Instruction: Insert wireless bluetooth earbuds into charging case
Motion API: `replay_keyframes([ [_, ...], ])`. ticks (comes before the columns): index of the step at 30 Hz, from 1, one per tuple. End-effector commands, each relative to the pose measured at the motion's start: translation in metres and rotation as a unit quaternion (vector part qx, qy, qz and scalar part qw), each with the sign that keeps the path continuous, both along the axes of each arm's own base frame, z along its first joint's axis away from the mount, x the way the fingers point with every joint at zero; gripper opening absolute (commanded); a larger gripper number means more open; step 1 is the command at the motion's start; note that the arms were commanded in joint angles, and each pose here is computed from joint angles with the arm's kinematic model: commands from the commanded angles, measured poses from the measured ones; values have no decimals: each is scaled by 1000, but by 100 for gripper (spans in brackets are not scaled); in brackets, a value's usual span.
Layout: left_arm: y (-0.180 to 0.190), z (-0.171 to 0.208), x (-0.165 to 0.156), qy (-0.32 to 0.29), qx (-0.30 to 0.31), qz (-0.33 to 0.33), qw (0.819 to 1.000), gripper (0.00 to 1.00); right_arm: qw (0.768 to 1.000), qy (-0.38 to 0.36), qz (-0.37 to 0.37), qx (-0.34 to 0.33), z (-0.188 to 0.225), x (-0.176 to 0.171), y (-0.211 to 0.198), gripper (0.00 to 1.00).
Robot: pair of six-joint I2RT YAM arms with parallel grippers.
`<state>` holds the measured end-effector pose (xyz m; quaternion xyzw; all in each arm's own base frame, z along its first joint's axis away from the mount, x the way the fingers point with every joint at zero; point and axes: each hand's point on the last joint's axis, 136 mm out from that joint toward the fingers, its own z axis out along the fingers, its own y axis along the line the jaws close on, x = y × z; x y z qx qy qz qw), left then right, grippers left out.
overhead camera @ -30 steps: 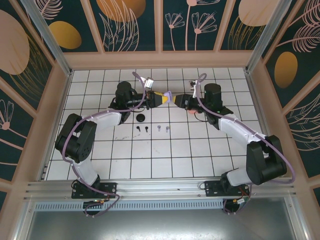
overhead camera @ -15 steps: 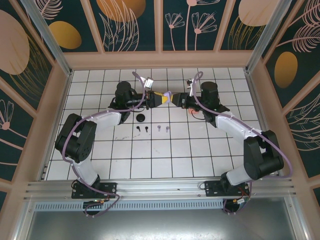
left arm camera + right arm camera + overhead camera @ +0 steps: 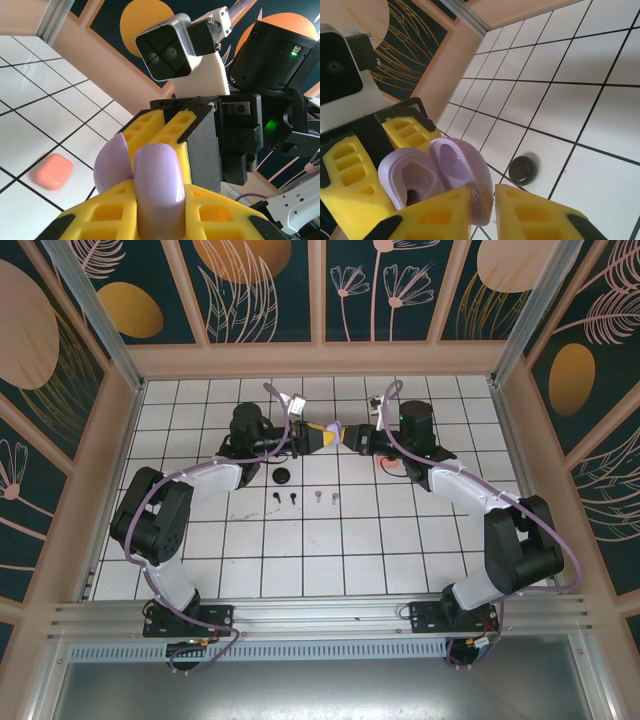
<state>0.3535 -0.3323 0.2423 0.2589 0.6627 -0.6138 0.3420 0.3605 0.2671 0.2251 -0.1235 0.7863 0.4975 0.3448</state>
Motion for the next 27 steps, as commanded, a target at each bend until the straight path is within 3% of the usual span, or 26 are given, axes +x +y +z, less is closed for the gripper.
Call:
replay_keyframes([
  [1, -6, 20, -12, -33, -20, -29, 999, 0, 999, -27, 14, 15, 16, 4, 8, 19],
  [5, -6, 21, -11, -34, -22, -28, 999, 0, 999, -24, 23, 16, 14, -1, 9, 17],
  [10, -7, 21, -9, -32, -23, -25, 999, 0, 999, -22, 25, 15, 12, -5, 8, 3],
  [15, -7, 18, -7, -26, -21, -20, 999, 0, 999, -26, 16, 11, 14, -3, 5, 0],
  [17, -7, 16, -4, -23, -19, -10, 1000, 12, 1000, -28, 5, 8, 17, 0, 4, 0],
  [18, -6, 15, -2, -22, -17, -1, 1000, 24, 1000, -26, -1, 4, 16, 2, 2, 0],
  [20, -1, 12, 10, -26, -8, 44, 999, 58, 999, -25, -29, -16, 14, 10, -4, 0],
  [23, 16, 13, 28, -46, 3, 118, 992, 90, 996, -30, -65, -54, 8, 20, -16, 0],
  [24, 20, 14, 32, -49, 5, 126, 991, 97, 996, -30, -65, -59, 8, 20, -18, 0],
  [27, 27, 17, 39, -52, 10, 128, 990, 99, 994, -34, -70, -82, 8, 23, -22, 0],
])
